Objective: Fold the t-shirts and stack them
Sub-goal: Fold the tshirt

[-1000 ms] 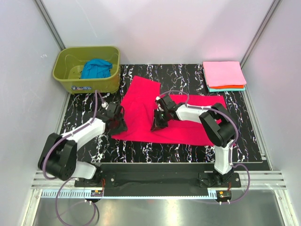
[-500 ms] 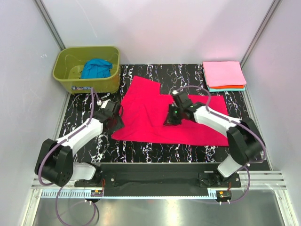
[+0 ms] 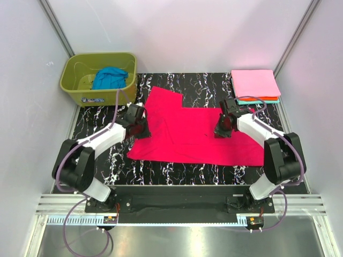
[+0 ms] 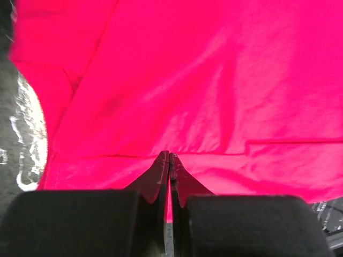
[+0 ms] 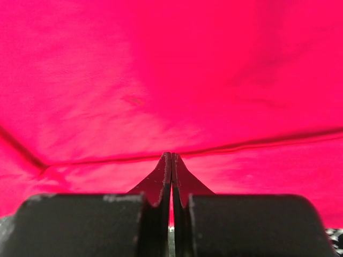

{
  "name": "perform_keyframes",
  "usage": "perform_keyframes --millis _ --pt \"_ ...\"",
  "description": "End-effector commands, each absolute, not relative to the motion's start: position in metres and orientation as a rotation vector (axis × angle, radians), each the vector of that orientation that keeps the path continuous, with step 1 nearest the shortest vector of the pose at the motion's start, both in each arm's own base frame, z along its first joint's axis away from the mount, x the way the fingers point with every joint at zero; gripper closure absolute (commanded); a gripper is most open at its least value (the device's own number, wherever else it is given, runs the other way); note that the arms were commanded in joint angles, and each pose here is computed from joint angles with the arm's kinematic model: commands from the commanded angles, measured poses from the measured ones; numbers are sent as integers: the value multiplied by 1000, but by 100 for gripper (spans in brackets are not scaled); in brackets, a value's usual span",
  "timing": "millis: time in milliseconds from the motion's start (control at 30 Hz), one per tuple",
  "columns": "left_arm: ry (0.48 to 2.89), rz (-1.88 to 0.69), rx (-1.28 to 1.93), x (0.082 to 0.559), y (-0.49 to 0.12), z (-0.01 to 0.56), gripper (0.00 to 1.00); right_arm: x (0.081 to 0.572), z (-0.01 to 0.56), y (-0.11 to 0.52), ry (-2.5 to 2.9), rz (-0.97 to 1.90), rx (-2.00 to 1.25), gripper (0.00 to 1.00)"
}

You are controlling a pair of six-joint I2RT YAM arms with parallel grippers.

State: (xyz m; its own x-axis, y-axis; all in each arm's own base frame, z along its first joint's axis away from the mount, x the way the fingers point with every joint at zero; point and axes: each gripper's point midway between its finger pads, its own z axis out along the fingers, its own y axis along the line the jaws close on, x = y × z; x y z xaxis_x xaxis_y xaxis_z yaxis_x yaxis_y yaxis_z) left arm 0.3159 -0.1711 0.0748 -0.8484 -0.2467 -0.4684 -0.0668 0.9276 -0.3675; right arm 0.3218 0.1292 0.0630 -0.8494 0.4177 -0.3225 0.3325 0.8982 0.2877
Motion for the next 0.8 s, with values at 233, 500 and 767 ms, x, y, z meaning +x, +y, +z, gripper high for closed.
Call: perform_keyframes --millis 233,500,767 --pt "2716 -358 -292 287 -169 14 95 276 17 76 2806 48 767 100" --pt "2773 -247 -379 242 -155 -12 93 240 7 54 2845 -70 795 100" --pt "2751 -245 -379 228 -152 -4 93 218 10 51 2850 -52 891 100"
